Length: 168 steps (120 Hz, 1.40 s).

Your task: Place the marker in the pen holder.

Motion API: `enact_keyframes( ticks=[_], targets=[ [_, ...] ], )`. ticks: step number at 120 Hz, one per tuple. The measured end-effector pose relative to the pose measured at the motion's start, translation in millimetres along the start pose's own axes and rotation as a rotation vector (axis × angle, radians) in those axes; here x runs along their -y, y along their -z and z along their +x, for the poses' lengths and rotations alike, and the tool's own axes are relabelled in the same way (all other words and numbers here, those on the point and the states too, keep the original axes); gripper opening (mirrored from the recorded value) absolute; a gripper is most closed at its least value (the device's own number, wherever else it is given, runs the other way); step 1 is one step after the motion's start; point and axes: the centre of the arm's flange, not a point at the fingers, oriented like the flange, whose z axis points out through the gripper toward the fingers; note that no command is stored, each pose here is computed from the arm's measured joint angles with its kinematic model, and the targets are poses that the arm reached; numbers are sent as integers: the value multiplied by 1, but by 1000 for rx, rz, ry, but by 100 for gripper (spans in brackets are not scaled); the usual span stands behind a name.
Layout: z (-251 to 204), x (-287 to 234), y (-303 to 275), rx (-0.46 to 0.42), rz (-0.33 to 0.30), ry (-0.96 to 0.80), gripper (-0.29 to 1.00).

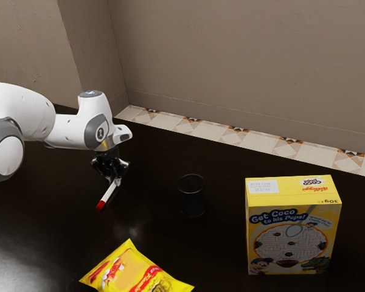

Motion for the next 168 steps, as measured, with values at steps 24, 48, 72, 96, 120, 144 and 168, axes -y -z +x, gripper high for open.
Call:
enact_keyframes(
  ticks=[24, 48, 72, 96, 120, 144, 168],
  targets=[
    [-4, -28, 79, -94, -15, -34, -4],
    [-45, -149, 202, -231, -75, -234, -7],
    [-55, -217, 240, -290, -97, -342, -8],
    [-17, -253, 210, -293, -85, -372, -8],
    [-12, -275, 192, -282, -85, -394, -8],
    [-9, -279, 157, -237, -73, -391, -8],
    [-21, -278, 109, -149, -58, -387, -8]
  ],
)
